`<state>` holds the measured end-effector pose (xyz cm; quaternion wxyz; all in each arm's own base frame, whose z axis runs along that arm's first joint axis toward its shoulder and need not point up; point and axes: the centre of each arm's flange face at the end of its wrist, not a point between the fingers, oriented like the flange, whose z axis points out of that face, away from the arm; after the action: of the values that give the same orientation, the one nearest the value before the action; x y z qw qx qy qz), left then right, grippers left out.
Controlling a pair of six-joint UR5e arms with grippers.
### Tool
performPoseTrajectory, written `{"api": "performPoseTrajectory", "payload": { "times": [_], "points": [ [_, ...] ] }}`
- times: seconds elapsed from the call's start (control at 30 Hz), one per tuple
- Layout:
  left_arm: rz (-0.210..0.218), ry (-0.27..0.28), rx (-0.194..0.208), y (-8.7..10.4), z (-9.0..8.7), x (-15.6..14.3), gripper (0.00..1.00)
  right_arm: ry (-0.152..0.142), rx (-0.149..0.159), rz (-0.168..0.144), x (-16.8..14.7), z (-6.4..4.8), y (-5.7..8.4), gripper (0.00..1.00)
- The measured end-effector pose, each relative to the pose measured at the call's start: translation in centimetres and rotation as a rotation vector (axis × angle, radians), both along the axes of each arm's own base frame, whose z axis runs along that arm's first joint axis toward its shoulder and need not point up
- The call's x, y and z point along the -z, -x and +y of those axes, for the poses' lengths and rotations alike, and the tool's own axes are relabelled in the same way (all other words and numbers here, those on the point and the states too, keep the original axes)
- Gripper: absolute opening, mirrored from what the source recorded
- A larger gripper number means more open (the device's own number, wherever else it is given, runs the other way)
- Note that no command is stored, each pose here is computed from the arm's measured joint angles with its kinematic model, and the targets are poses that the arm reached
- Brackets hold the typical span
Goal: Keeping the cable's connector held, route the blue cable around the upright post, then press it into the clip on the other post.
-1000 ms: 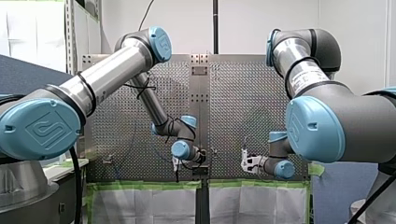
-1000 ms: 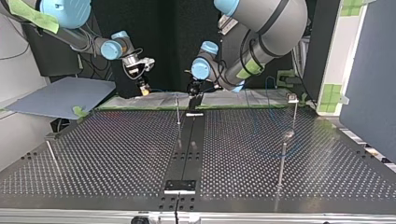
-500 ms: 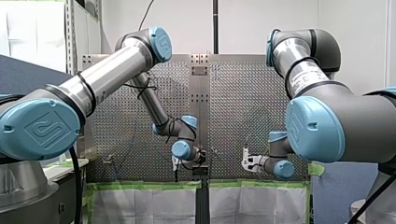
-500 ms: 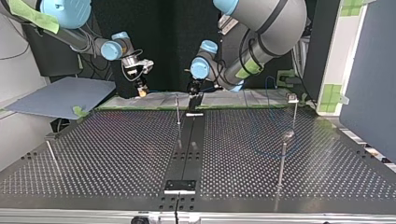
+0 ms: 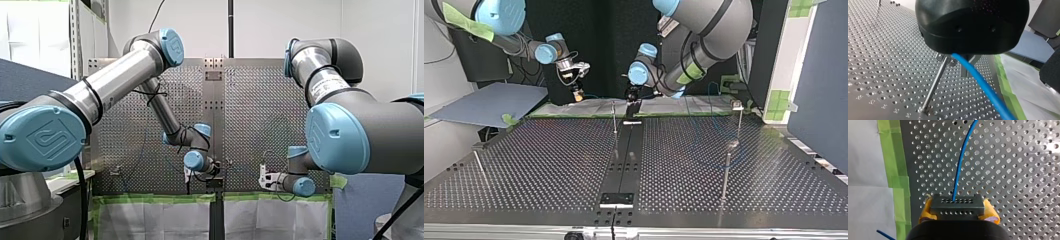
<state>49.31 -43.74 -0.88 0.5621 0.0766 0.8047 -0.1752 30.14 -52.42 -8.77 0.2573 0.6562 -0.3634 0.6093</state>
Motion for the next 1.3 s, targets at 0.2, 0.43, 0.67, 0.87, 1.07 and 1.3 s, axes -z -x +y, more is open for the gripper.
{"api": "performPoseTrajectory", "payload": {
  "times": [0.2, 0.43, 0.67, 0.87, 1.07, 1.3],
  "points": [
    [-0.008, 0.014, 0.000, -0.3, 0.1, -0.1, 0.02, 0.003, 0.001, 0.003, -0.1, -0.4, -0.1, 0.00],
    [-0.002, 0.029, 0.002, -0.6, 0.3, 0.0, 0.02, 0.004, 0.001, 0.002, -0.2, -0.7, -0.2, 0.00],
    [0.028, 0.034, 0.012, -0.5, 0.8, 1.8, 0.02, -0.001, 0.000, 0.004, -0.3, -1.1, -0.3, 0.00],
    [0.030, 0.035, 0.010, -0.9, 1.2, 2.3, 0.02, -0.003, 0.000, 0.004, -0.4, -1.2, -0.3, 0.00],
    [0.025, 0.017, 0.011, -1.9, 1.4, 1.8, 0.02, 0.001, 0.001, 0.000, -0.6, -1.6, -0.4, 0.00],
    [0.003, -0.007, 0.035, -3.6, 1.1, 0.7, 0.02, 0.002, 0.006, 0.002, -1.0, -2.7, -0.5, 0.00]
  ]
}}
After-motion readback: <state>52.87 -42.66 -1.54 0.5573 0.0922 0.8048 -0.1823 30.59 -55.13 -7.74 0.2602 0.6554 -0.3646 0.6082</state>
